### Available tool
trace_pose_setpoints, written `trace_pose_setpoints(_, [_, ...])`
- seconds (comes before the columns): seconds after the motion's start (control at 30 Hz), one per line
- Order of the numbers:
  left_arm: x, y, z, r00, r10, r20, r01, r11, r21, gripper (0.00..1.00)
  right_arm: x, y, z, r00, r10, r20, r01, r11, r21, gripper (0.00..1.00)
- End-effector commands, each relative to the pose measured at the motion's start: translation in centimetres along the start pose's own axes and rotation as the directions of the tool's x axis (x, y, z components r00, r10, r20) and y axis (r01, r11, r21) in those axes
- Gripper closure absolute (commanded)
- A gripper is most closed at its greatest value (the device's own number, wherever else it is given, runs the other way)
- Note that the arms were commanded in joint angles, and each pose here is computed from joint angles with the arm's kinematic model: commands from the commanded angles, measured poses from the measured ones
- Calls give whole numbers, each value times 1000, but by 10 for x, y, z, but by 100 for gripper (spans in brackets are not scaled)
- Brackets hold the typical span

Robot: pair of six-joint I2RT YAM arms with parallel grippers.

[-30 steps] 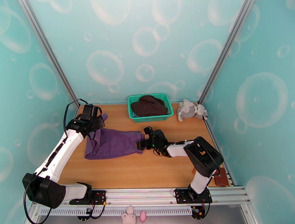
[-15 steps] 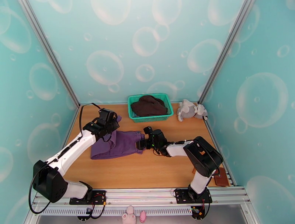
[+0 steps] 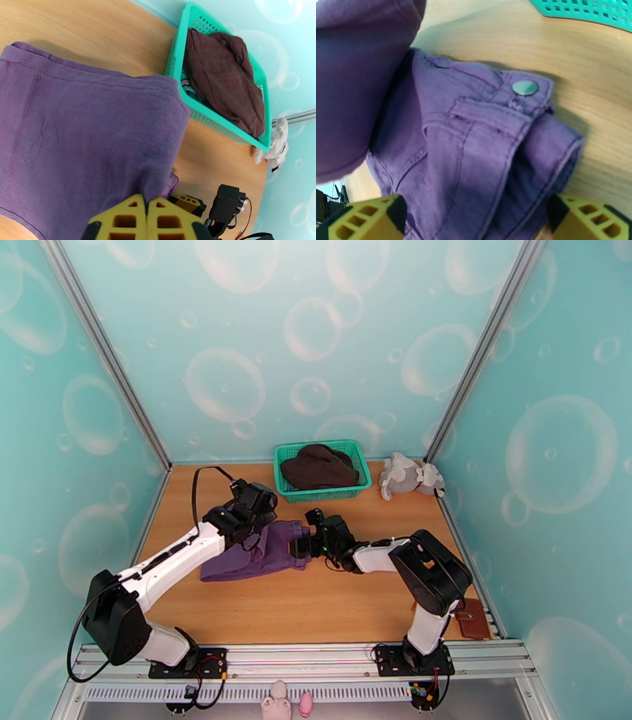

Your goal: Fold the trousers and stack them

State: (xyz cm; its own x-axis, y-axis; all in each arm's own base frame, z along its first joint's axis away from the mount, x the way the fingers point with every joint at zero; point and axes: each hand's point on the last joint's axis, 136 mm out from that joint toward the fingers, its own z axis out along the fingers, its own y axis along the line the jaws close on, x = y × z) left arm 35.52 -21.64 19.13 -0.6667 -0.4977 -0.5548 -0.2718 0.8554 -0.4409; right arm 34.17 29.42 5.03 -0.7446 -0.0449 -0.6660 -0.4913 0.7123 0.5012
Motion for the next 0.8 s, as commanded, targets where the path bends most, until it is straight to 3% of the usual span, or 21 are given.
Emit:
trace_pose_setpoints(0.0, [-3,-30,-3,998,-47,36,44,997,68,100,24,-11,10,995,54,-78,-51,998,42,1])
trace_pose_setpoints(0.5, [26,-76,-7,998,-52,47,45,989,142,100,26,-14,13,995,55,-87,-51,997,57,1])
trace_pose_setpoints(0.77, [49,-73,23,996,-89,11,87,987,133,100,25,-18,12,994,76,-85,-71,996,61,1])
